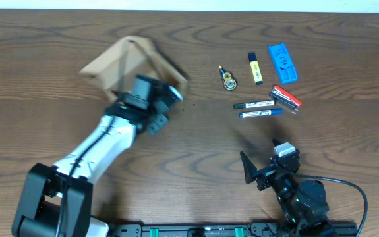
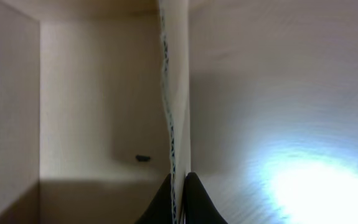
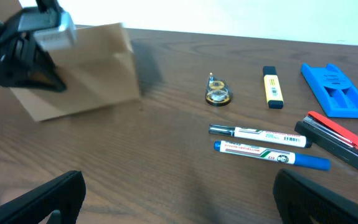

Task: Pack container
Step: 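Push the cardboard box with the left gripper toward the table center, then release the box and hold the left arm beside it, then move the right gripper over the blue whiteboard duster and grasp it, then carry the blue duster with the right gripper into the box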

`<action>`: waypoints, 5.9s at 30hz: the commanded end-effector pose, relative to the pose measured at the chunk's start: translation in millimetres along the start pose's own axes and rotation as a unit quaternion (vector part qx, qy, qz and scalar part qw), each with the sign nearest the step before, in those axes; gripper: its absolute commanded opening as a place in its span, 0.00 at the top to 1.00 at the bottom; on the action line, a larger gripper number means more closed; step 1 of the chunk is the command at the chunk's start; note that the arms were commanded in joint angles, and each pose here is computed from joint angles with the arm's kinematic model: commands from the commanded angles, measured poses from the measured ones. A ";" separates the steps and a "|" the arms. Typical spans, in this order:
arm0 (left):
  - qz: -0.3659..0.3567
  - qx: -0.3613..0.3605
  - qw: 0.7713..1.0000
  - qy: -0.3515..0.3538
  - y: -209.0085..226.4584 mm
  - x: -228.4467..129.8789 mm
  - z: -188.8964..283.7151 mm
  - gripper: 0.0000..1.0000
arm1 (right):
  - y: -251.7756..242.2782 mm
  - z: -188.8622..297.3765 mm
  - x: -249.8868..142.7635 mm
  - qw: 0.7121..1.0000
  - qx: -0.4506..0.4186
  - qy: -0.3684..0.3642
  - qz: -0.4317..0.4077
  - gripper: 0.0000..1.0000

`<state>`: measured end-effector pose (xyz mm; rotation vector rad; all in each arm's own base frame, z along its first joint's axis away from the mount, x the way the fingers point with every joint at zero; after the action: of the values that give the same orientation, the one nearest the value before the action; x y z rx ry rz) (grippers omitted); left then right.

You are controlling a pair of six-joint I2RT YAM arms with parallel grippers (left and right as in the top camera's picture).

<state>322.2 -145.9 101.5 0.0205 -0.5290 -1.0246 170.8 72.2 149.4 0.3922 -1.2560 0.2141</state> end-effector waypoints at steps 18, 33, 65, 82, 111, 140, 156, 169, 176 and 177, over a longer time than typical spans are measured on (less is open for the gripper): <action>-0.299 -0.039 0.951 -0.066 -45.3 38.4 9.7 0.73 | 2.3 -0.6 -1.7 1.000 0.007 0.002 -0.003 0.01; -0.102 0.035 0.978 -0.177 -21.2 75.5 92.5 0.05 | 2.3 -0.6 -1.7 1.000 0.007 0.002 -0.003 0.01; 0.181 -0.004 0.980 -0.079 -31.5 0.5 222.3 0.05 | 2.3 -0.6 -1.7 1.000 0.007 0.002 -0.003 0.01; 0.181 -0.004 0.980 -0.079 -31.5 0.5 222.3 0.05 | 24.7 1.9 -4.4 0.987 0.097 0.027 -0.127 0.01; 0.181 -0.004 0.980 -0.079 -31.5 0.5 222.3 0.05 | -37.1 -45.1 118.6 0.988 -0.038 0.142 -0.054 0.01; 0.181 -0.004 0.980 -0.079 -31.5 0.5 222.3 0.05 | -248.6 -252.2 74.2 0.943 -0.141 0.300 0.015 0.01; 0.181 -0.004 0.980 -0.079 -31.5 0.5 222.3 0.05 | -269.2 -277.6 9.9 0.933 -0.149 0.329 0.008 0.01; 0.181 -0.004 0.980 -0.079 -31.5 0.5 222.3 0.05 | -270.4 -278.8 -2.2 0.929 -0.148 0.340 0.003 0.36; 0.181 -0.004 0.980 -0.079 -31.5 0.5 222.3 0.05 | -269.2 -277.6 -4.0 0.926 -0.158 0.341 -0.032 0.56; 0.181 -0.004 0.980 -0.079 -31.5 0.5 222.3 0.05 | -269.0 -277.3 -3.3 0.926 -0.160 0.340 -0.038 0.57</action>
<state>201.0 -113.0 284.3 -0.1562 -0.6382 -0.6843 516.7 -57.6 44.2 0.0640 -0.6144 0.1179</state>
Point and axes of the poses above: each gripper's point midway between its finger pads, its own z axis back along the fingers, its own y axis along the line the jaws close on, x = y × z, the point moved 5 cm from there along z, back along the fingers, and after that the axes turned 4 degrees about -z, right-handed, at the moved point
